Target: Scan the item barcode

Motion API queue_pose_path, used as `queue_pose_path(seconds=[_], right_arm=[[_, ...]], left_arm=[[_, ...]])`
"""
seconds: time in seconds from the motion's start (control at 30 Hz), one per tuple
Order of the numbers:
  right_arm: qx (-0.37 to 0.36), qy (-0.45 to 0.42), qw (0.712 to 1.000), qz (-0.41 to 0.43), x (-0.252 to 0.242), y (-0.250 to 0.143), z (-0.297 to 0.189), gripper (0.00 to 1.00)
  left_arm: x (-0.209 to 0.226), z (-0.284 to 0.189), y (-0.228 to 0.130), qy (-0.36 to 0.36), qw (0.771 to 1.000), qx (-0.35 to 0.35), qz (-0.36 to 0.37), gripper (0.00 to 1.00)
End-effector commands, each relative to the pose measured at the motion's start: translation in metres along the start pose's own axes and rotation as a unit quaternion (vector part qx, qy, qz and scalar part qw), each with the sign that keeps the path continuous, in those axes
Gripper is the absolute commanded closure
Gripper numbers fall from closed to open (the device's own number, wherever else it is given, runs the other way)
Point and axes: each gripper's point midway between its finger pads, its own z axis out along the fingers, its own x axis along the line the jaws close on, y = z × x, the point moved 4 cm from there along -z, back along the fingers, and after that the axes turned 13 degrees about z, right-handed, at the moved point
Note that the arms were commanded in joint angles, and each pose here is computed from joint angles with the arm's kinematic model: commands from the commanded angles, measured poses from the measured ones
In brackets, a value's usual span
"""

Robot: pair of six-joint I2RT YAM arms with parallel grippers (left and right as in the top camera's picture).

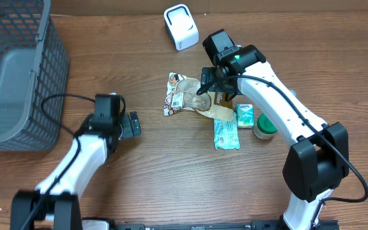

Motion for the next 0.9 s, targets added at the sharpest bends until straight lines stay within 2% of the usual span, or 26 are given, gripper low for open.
queue_pose_path(seconds=[0.0, 0.27, 0.47, 0.63, 0.7, 0.87], right_arm=[[-0.01, 0.006, 1.0, 0.005, 0.001, 0.003, -0.007, 0.0], [-0.01, 0.006, 1.0, 0.005, 0.001, 0.003, -0.007, 0.0], [-0.01, 0.006, 1.0, 0.005, 0.001, 0.003, -0.007, 0.0], [-0.011, 0.006, 1.0, 0.005, 0.001, 0.003, -0.007, 0.0], [-0.01, 0.006, 1.0, 0.005, 0.001, 0.003, -0.007, 0.0], [-0.01, 0.006, 1.0, 0.005, 0.001, 0.003, -0.007, 0.0]], left_arm=[[0.0, -0.007, -0.018, -0.011, 0.999, -0.036, 0.004, 0.0], [0.005, -0.011, -0.059, -0.013, 0.995, -0.1, -0.004, 0.0], [0.007, -0.019, -0.07, -0.012, 0.992, -0.125, 0.013, 0.0], [0.007, -0.022, -0.087, -0.019, 0.984, -0.178, 0.004, 0.0], [0.008, -0.022, -0.092, -0.021, 0.978, -0.205, -0.001, 0.0], [0.01, -0.036, -0.077, -0.011, 0.969, -0.248, 0.016, 0.0]])
